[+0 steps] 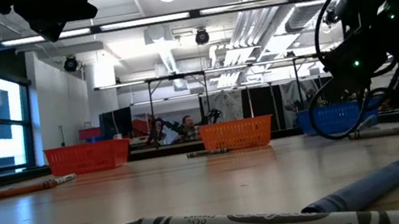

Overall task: Sort crayons
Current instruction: Put the orange crayon into the blue bin

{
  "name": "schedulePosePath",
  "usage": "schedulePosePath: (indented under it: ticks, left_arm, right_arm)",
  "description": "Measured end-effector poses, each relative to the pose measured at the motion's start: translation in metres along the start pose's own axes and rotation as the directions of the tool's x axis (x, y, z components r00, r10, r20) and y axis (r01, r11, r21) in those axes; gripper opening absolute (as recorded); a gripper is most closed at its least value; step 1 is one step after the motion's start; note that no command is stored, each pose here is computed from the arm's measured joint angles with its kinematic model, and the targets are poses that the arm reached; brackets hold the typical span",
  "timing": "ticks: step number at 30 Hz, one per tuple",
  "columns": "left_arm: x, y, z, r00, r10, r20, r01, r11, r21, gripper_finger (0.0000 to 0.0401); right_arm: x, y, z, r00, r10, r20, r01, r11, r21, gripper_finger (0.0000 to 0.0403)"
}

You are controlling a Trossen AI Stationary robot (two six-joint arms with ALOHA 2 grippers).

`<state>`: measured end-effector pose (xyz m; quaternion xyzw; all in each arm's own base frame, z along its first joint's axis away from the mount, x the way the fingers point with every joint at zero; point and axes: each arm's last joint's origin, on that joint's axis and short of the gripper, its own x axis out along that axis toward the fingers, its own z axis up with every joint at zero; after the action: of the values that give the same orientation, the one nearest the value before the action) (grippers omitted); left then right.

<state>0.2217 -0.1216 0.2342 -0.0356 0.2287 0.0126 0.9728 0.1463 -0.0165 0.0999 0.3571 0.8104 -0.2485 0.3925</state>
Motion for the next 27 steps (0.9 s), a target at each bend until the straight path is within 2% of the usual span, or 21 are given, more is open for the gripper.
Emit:
schedulePosePath:
  ticks: [7, 14, 27]
  left_arm:
    - [0.000, 0.000, 0.000, 1.000, 0.000, 0.000, 0.000, 1.000, 0.000, 0.0087]
    - [0.000, 0.000, 0.000, 1.000, 0.000, 0.000, 0.000, 1.000, 0.000, 0.0087]
    - [0.000, 0.000, 0.000, 1.000, 0.000, 0.000, 0.000, 1.000, 0.000, 0.0087]
  right_arm:
    - [-0.009, 0.007, 0.003, 0.999, 0.018, 0.027, -0.017, 0.999, -0.044, 0.0065]
    - [-0.013, 0.010, 0.005, 0.999, 0.038, 0.038, -0.036, 0.997, -0.063, 0.0009]
    - [-0.026, 0.012, 0.004, 0.997, -0.008, 0.080, 0.013, 0.997, -0.070, 0.0002]
